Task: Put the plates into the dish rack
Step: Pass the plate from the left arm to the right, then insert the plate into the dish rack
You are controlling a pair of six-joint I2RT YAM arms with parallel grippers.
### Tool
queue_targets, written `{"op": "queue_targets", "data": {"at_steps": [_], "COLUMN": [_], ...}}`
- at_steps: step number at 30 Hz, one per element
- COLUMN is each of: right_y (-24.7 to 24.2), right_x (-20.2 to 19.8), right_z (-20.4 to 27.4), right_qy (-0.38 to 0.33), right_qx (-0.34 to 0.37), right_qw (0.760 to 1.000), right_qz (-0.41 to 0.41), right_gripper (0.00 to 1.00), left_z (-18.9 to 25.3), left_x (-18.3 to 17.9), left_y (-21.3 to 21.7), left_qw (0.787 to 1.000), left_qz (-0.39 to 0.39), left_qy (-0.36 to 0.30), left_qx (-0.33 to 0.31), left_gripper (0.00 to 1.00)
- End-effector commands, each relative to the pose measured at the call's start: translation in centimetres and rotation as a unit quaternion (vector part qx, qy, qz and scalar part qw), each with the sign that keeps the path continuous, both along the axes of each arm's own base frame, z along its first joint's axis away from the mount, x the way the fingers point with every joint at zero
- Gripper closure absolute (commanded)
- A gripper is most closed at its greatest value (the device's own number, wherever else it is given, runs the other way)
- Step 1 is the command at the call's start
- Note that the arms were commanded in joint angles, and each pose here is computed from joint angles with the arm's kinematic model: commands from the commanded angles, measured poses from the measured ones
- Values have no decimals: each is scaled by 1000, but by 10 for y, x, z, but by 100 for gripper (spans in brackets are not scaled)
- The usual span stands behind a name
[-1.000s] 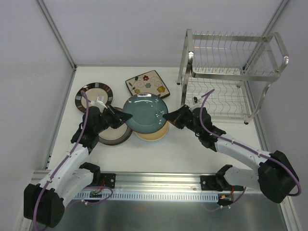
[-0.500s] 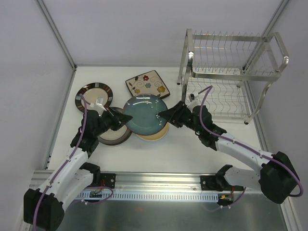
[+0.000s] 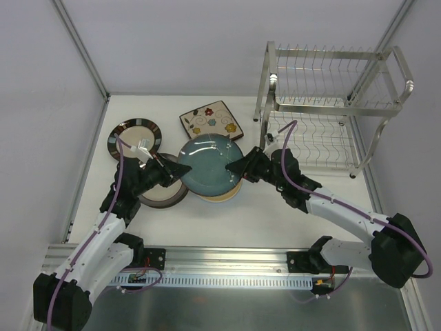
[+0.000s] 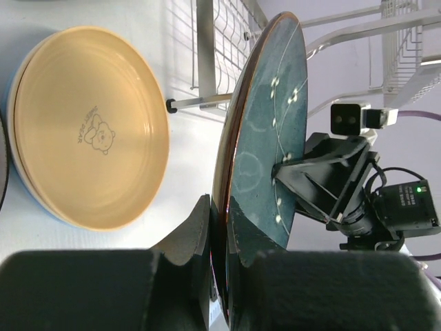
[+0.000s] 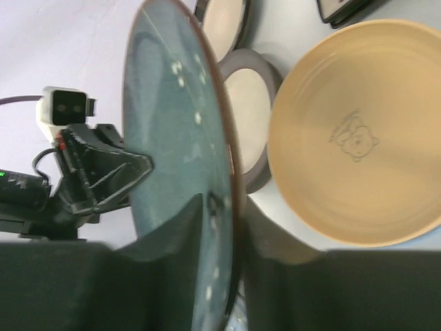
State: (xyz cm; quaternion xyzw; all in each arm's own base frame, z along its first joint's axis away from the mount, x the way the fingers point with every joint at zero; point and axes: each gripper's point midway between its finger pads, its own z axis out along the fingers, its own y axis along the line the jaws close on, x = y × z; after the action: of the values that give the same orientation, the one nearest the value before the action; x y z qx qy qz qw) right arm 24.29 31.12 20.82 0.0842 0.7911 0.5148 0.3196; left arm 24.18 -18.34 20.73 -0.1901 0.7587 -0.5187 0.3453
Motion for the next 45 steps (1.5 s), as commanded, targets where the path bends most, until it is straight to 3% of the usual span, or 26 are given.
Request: {"op": "queue_targets", "data": {"at_steps": [1,5,8,9,10,12,14,19,20,24,33,39,45], "right_y": [11,6,2,0,-3,-9,-16,-36,-41,-67,-139,-171,-200], "right_x": [0,-2,-4,-5,-5,-7,-11,-17,-19,-24,-41,-52,-47], "right_z": [47,49,56,56,59,65,72,101,96,121,209,280,332], "right_qy": [-55,-60,-73,-72,-76,-84,-96,-127,-128,-157,-258,-328,-396], "right_qx": [43,36,32,28,24,20,11,-11,-35,-82,-174,-177,-226], "right_qw": [997,997,997,997,997,996,995,992,991,984,946,918,870], "right_qz": [19,15,13,12,7,1,-2,-17,-14,-34,-95,-136,-189], "right_gripper": [76,99,99,99,100,99,99,100,99,99,99,99,99], "left_z": [68,66,62,61,61,59,57,57,55,54,42,23,6], "left_x": [-12,-13,-13,-14,-14,-14,-15,-16,-15,-16,-18,-22,-25], "left_y": [-15,-16,-16,-17,-16,-16,-15,-11,-10,-5,25,48,68], "left_qw": [991,991,991,991,991,991,992,991,991,990,973,956,937], "left_qz": [-56,-61,-64,-65,-65,-66,-64,-56,-54,-48,-10,8,19], "left_qy": [-113,-110,-107,-106,-108,-109,-105,-119,-119,-130,-168,-162,-151], "left_qx": [-48,-47,-45,-44,-41,-34,-29,-10,-6,24,161,246,313], "left_gripper": [100,100,100,95,82,76,59,37,26,4,1,1,1]}}
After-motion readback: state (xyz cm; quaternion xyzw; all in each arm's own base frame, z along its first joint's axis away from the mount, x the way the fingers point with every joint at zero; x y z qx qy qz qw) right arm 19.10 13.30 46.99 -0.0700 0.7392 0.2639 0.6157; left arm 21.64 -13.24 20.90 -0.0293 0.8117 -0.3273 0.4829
